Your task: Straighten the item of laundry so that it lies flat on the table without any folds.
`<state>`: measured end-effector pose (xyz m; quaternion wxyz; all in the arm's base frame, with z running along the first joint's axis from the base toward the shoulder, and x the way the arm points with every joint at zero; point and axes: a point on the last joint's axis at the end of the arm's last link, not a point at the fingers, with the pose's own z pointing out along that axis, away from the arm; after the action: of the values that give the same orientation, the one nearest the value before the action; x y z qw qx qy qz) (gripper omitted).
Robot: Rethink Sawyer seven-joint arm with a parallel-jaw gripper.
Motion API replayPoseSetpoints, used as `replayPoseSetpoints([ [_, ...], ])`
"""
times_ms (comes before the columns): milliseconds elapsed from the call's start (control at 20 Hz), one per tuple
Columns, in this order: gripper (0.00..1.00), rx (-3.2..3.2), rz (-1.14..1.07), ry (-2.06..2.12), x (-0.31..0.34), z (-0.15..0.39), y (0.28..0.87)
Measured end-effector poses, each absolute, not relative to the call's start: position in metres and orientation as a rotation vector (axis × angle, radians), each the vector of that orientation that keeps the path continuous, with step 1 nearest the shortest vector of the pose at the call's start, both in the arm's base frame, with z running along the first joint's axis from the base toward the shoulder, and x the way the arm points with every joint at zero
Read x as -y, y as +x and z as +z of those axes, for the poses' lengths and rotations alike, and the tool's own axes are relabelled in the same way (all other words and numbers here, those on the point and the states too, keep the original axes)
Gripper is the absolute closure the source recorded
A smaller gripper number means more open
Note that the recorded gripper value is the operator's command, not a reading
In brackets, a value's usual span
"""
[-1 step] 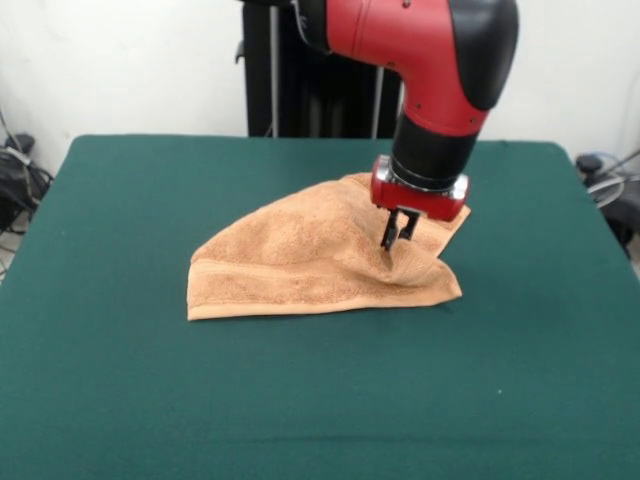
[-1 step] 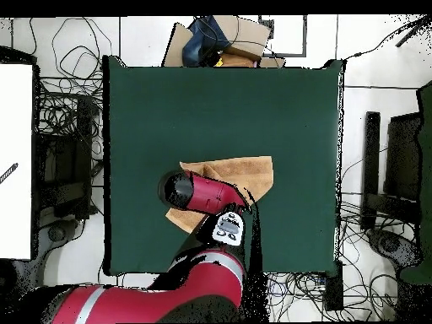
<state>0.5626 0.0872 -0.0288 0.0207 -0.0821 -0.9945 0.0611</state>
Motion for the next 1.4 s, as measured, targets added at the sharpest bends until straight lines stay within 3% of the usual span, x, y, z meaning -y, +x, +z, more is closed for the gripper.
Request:
replayPoseSetpoints([
  [1400,1.00,3.155,0.185,-0.270,-0.093,-0.006,0.578],
])
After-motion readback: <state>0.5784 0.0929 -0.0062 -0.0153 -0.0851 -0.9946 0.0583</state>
